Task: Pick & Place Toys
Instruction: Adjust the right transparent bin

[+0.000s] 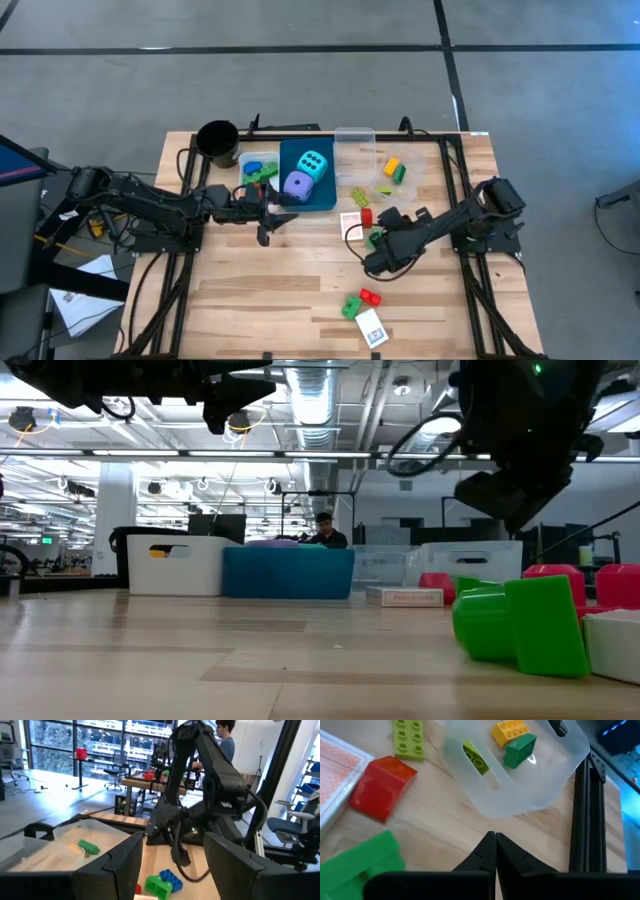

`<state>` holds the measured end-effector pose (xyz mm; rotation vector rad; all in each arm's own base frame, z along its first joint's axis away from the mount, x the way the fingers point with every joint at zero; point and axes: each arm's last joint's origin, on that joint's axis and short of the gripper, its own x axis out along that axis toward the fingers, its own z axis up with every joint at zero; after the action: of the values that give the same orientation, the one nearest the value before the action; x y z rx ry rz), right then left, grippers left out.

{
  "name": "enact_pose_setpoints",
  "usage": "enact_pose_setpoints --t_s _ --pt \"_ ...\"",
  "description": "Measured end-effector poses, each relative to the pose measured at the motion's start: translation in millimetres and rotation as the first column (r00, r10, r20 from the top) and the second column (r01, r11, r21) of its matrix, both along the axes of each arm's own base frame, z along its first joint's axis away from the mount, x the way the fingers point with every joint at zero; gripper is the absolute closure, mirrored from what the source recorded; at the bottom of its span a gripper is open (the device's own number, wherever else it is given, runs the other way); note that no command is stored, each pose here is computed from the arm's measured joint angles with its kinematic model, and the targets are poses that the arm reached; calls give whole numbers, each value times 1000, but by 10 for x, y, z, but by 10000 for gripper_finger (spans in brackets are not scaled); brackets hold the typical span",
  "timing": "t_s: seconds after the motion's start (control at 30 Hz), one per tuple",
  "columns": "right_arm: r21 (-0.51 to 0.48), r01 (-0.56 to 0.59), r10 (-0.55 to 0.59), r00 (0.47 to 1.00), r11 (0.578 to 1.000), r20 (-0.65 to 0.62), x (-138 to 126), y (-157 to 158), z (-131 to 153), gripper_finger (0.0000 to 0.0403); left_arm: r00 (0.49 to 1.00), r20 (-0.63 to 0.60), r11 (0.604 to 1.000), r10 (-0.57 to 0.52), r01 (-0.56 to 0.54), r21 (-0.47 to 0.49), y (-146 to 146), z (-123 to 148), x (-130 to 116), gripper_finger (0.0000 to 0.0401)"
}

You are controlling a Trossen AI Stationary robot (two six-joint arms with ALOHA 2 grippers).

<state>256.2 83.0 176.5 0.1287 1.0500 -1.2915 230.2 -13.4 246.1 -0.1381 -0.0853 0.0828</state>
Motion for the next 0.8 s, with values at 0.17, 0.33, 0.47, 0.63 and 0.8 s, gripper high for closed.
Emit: enact_pose_setpoints --t_s 0.17,0.33,0.47,0.63,0.8 --pt "-37 -11 10 1000 999 -24 45 -26 -89 403 1000 2 1000 8 -8 -3 19 0 0 197" --pt "-77 -40 41 999 996 12 108 -75 -105 403 1000 -3 1000 7 -7 -9 17 -6 0 197" --pt "-63 -92 95 994 994 43 182 -73 -123 403 1000 -4 1000 7 -7 -10 18 -7 1 197" --pt "-46 -148 150 988 988 36 242 -79 -142 403 1000 -5 1000 6 -6 -10 17 -7 1 197" --pt "-52 -80 84 992 995 91 268 -155 -143 403 1000 -6 1000 0 0 -10 3 -8 0 197"
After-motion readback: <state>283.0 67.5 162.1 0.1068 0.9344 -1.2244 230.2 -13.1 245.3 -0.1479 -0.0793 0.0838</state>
